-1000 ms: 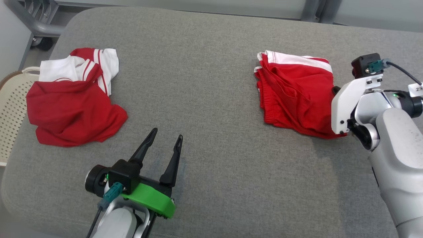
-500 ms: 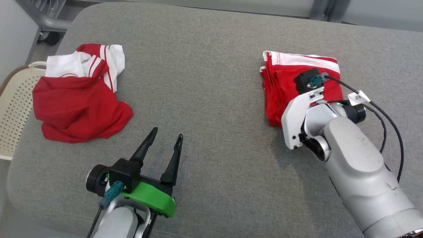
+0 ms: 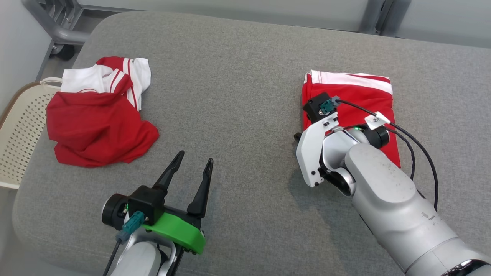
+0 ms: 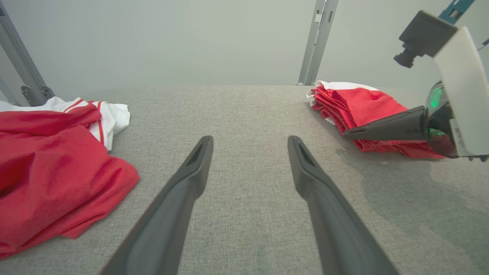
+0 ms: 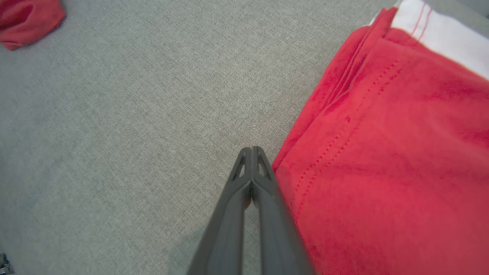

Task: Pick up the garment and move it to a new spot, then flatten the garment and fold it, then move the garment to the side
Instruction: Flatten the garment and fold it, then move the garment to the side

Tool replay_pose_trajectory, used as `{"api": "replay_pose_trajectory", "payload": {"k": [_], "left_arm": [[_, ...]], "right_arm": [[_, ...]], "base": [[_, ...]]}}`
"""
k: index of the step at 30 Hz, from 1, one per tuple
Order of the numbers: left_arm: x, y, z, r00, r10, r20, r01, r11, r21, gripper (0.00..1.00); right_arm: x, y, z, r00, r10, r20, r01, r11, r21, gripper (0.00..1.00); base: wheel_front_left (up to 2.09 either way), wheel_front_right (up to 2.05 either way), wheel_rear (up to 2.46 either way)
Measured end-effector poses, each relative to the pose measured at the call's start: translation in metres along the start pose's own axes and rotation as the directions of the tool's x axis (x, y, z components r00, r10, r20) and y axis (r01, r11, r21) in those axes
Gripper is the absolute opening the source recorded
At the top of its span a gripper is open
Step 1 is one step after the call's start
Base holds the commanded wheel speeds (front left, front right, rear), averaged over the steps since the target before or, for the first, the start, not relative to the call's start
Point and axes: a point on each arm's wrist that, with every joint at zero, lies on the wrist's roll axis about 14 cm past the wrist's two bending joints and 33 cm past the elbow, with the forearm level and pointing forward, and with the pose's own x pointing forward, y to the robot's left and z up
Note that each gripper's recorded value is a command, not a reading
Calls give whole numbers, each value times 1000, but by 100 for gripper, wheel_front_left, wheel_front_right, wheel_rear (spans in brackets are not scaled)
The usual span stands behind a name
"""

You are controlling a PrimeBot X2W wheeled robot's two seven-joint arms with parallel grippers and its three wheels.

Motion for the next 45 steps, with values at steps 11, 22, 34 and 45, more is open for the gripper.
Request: {"api": "replay_pose_trajectory", "payload": {"k": [11,22,34,45], "left_arm": [[-6,-5,3,1000,-17,11,17,1000,6,100],[2,-16,-1,998,-63,-7,63,998,13,100],[13,-9,-5,998,-59,-24,60,998,29,100],[11,-4,-12,998,-38,-44,39,999,28,100]], "right_arm": [[-41,-66,41,988,-144,51,137,984,114,100],[-73,-135,-6,952,-295,-83,306,889,340,100],[-56,-143,-38,935,-312,-169,354,844,403,100],[-38,-139,-59,940,-261,-220,337,807,485,72]], "base": [[0,0,0],[0,0,0],[0,0,0],[0,0,0]]}}
